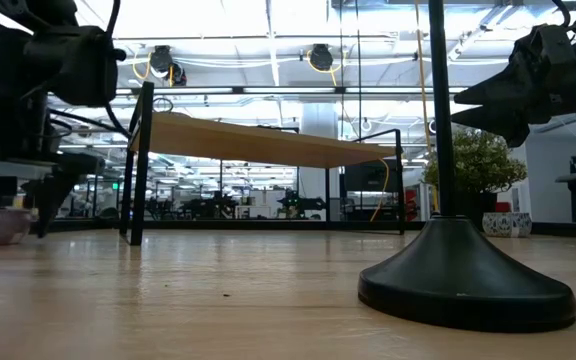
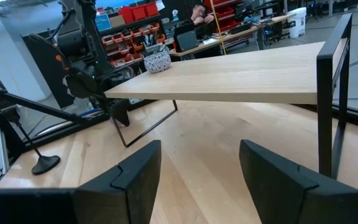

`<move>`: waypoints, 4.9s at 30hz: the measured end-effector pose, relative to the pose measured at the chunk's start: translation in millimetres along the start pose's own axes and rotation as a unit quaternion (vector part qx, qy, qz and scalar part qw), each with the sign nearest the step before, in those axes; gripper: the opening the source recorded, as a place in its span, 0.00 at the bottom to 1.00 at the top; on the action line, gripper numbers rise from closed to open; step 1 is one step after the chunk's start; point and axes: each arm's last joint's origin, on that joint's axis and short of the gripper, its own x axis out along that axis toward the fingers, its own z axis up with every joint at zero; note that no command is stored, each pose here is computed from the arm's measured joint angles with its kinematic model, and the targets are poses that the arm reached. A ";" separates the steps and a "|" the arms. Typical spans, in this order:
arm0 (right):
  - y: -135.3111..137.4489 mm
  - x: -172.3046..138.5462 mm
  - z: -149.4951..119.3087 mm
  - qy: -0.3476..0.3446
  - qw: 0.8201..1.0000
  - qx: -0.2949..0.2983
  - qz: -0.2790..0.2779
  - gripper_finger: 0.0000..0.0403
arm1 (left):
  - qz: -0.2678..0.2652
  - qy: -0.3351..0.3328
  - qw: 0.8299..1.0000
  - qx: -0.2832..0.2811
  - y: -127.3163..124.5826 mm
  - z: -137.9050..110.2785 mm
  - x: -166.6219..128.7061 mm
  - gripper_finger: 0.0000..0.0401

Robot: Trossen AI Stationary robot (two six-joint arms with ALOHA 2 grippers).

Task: Pick & Place candle stick holders
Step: Put the pink patterned scented candle on the shelf

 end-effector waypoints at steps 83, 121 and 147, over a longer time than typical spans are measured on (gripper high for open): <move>0.0 0.0 0.0 0.000 1.000 0.009 0.000 0.53 | -0.202 0.048 0.951 0.230 -32.0 -0.6 -216.9 0.74; 0.0 0.0 0.0 0.000 1.000 0.011 0.000 0.53 | -0.072 -0.043 0.911 0.404 -155.4 18.6 -196.1 0.74; 0.0 0.0 -0.1 0.000 1.000 0.011 0.000 0.53 | -0.033 -0.055 0.911 0.406 -155.6 18.0 -175.4 0.82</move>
